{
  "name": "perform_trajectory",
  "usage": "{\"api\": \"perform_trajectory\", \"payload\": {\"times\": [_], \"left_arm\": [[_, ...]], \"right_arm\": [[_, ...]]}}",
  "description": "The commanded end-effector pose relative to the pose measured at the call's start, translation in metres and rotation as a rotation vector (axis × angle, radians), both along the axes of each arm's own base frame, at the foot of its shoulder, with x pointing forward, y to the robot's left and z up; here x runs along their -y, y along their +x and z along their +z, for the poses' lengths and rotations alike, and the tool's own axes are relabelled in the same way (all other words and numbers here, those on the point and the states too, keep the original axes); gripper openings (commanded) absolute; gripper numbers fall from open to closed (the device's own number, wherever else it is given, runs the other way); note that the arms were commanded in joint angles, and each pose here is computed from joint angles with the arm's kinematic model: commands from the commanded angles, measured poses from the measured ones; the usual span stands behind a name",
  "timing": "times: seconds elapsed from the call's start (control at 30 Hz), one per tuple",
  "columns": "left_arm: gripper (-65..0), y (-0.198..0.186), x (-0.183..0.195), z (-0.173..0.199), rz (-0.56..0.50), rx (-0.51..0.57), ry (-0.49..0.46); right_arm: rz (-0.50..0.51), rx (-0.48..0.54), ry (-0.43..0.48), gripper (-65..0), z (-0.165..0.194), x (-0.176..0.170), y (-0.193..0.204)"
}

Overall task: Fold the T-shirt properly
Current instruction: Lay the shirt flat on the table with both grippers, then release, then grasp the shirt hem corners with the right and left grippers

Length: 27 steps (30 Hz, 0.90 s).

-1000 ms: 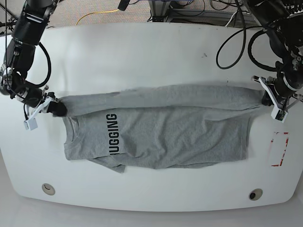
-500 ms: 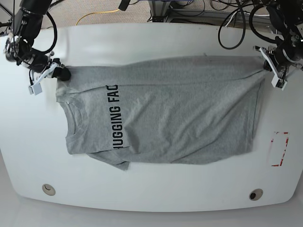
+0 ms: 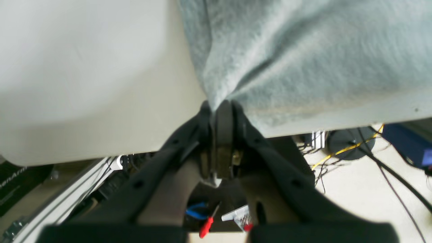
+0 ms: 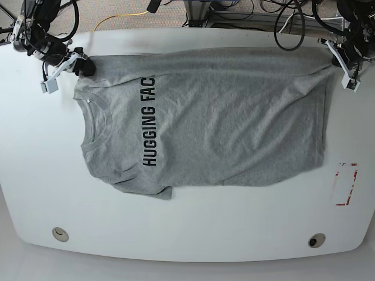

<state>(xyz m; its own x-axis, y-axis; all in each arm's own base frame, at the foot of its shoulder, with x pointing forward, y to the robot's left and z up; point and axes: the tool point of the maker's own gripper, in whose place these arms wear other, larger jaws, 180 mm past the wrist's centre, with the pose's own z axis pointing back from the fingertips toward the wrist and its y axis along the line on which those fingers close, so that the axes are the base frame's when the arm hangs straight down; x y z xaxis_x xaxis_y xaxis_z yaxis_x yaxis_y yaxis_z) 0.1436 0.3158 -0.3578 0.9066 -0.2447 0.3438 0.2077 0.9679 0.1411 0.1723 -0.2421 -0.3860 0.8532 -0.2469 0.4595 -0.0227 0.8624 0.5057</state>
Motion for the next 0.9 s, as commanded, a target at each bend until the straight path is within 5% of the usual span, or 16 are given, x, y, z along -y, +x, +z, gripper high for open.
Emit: {"api": "perform_trajectory", "payload": {"times": [0.0,0.13,0.27,0.6,0.87], "left_arm": [[-57.8,-0.002,-0.005,0.005,-0.011,-0.006,0.029],[-34.2,-0.004,-0.007,0.005,-0.005,-0.008,0.032],[-17.1,-0.001,-0.007,0.006,-0.004,0.003,0.032],[-17.9,0.061,-0.008,0.038,0.003,0.184,0.036],[-17.9,0.101,-0.025,0.067,0.055,0.274,0.139]], "right_arm": [[0.019,0.059,-0.022,-29.6,0.017,0.001,0.007],[0.043,0.09,-0.046,-14.1,0.028,-0.003,0.009],[0.024,0.16,-0.06,-11.9,0.042,0.003,0.03],[-0.035,0.246,-0.163,-11.4,0.056,0.035,0.104],[-0.129,0.231,-0.168,-11.3,0.056,0.064,0.173]]}}
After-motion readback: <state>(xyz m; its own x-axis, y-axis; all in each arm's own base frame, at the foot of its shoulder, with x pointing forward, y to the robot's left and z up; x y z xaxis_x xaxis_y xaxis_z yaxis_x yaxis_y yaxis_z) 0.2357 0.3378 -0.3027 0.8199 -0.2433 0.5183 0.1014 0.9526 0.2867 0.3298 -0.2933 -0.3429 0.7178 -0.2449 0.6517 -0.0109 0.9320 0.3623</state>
